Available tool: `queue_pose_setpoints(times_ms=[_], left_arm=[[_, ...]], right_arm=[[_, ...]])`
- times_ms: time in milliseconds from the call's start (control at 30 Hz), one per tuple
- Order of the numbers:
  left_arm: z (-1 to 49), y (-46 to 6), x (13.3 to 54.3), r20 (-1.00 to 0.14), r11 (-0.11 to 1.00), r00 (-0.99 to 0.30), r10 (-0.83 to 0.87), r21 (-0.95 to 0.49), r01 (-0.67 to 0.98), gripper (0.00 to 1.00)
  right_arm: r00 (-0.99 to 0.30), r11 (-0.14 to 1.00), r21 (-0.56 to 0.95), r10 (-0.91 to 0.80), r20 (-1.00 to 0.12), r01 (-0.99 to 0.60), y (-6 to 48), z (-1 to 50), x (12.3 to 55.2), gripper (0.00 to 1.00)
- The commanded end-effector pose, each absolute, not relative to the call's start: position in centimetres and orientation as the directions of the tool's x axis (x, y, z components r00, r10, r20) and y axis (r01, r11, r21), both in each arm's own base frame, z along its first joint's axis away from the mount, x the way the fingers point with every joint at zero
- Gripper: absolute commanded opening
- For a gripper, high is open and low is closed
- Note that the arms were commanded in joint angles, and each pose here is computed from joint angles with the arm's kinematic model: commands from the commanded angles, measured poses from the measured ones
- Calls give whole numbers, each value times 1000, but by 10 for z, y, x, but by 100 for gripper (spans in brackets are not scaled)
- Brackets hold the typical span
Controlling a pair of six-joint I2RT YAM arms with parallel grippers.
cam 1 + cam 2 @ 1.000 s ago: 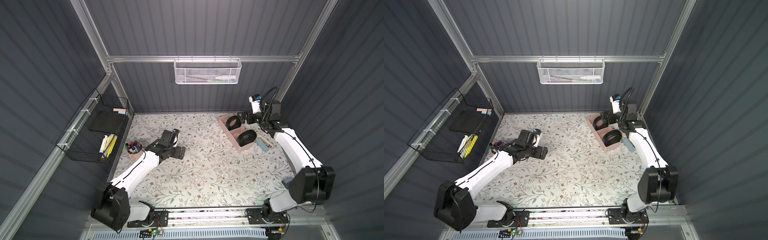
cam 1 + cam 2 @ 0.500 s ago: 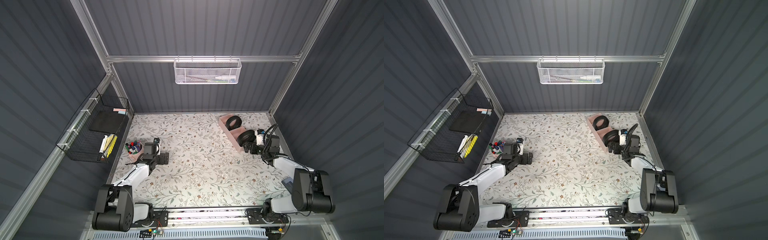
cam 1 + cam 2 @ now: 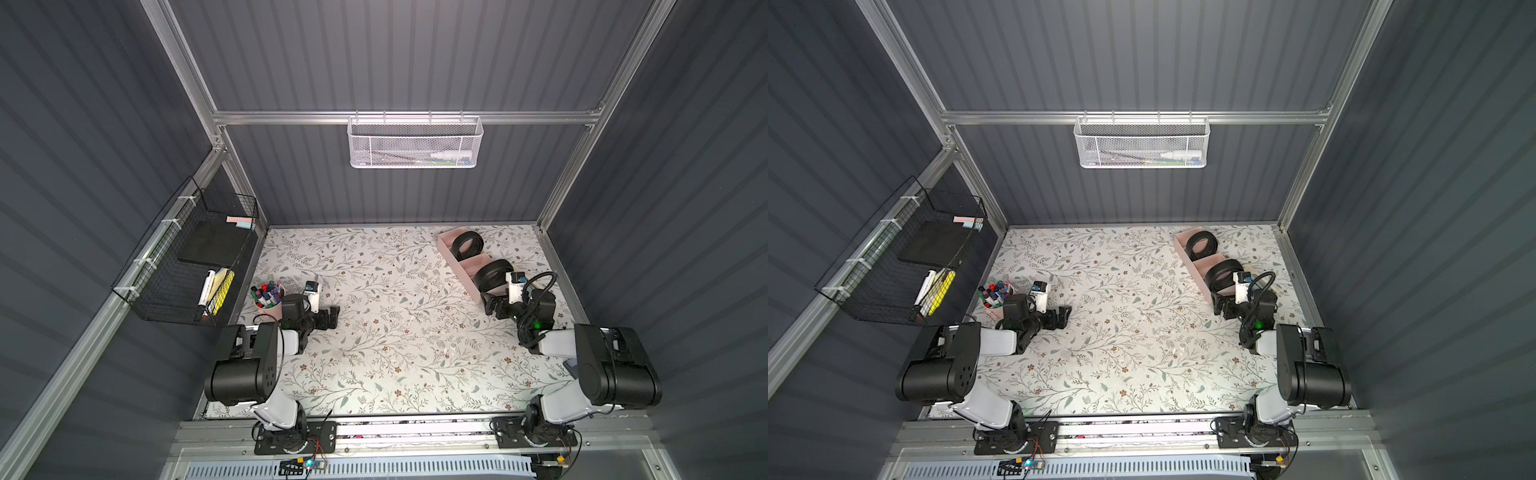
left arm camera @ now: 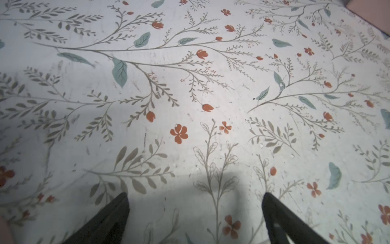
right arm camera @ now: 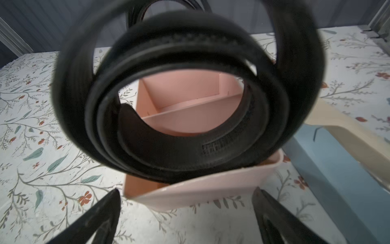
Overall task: Place the belts into the storage roll
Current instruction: Reset both arms
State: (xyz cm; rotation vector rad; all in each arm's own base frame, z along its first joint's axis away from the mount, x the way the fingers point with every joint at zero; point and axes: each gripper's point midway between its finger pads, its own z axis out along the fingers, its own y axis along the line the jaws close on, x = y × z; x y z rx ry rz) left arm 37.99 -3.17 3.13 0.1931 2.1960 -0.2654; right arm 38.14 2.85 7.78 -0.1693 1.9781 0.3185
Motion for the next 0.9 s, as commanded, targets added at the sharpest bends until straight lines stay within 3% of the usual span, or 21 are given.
queue_pose_setpoints(times_ms=[0,100,167,200,867], left_arm=[[19,-41,376,-769,960,-633,95,-97,262,99],[20,-27,369,-805,987,-585,98,2,162,99],[18,-20,364,-840,996,-541,45,-4,88,99],[11,-15,360,-800,998,-597,53,15,68,99],[8,-17,361,-790,995,-605,97,77,58,99]], right_arm=[[-360,956,110,4,-933,-273,28,97,391,99],[-358,955,109,3,-934,-276,29,98,392,99],[-356,956,106,2,-935,-273,28,98,391,99],[-357,956,106,2,-934,-274,29,98,391,99],[-356,956,105,1,-934,-272,28,98,391,99]])
